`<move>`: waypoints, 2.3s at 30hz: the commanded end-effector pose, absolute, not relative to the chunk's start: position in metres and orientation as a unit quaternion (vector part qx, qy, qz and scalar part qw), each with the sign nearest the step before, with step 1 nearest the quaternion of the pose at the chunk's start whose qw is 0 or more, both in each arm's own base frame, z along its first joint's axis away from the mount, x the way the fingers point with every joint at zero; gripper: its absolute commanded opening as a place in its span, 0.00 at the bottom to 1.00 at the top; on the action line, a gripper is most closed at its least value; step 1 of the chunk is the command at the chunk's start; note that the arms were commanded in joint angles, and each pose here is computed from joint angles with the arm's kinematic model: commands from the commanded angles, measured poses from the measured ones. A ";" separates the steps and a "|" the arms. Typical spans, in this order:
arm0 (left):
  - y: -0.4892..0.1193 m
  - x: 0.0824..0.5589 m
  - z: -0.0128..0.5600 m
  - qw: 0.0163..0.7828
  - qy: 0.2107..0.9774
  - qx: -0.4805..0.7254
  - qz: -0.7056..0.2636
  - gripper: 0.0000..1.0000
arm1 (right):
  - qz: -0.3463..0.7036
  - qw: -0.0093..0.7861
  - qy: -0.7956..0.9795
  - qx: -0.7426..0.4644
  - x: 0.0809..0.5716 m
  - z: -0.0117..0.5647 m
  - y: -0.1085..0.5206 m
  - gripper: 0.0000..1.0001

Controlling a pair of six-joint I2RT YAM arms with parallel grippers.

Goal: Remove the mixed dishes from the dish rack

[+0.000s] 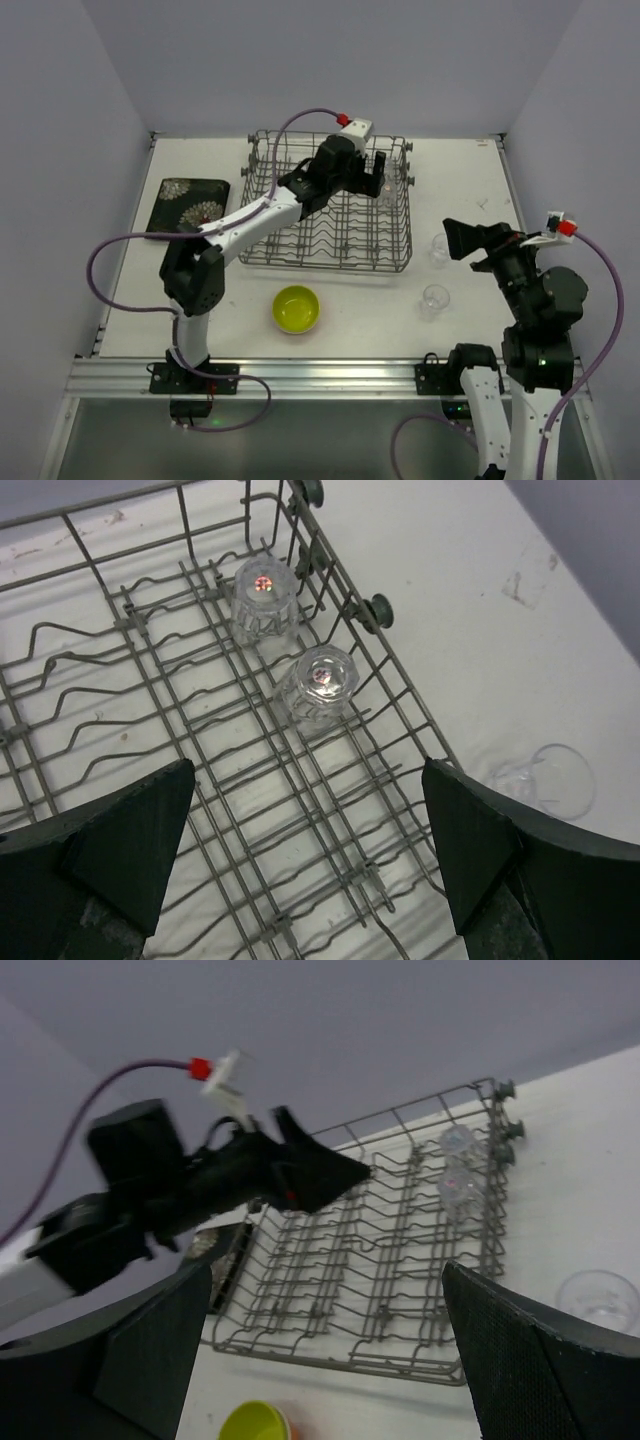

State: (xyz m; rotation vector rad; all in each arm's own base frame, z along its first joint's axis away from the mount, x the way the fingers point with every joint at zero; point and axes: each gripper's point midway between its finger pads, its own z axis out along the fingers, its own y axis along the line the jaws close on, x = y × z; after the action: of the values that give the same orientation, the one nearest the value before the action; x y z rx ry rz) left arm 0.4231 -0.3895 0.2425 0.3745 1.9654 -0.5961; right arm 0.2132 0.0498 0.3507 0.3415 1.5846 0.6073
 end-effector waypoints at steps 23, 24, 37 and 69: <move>-0.475 0.505 0.151 0.571 0.734 0.269 -0.251 0.88 | 0.353 0.658 0.665 0.005 0.154 0.388 0.102 0.99; -0.476 0.506 0.149 0.571 0.733 0.271 -0.250 0.87 | 0.356 0.658 0.664 0.000 0.152 0.390 0.103 0.99; -0.483 0.513 0.116 0.563 0.740 0.274 -0.247 0.81 | 0.355 0.652 0.670 0.000 0.159 0.383 0.105 0.99; -0.480 0.508 0.173 0.604 0.720 0.220 -0.262 0.03 | 0.352 0.636 0.687 -0.001 0.174 0.375 0.109 0.99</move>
State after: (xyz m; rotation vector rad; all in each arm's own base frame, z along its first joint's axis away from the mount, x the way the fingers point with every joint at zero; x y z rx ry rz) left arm 0.5034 -0.4780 0.0860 0.6107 1.8181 -0.5740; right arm 0.1728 0.1037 0.3676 0.0391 1.5870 0.7866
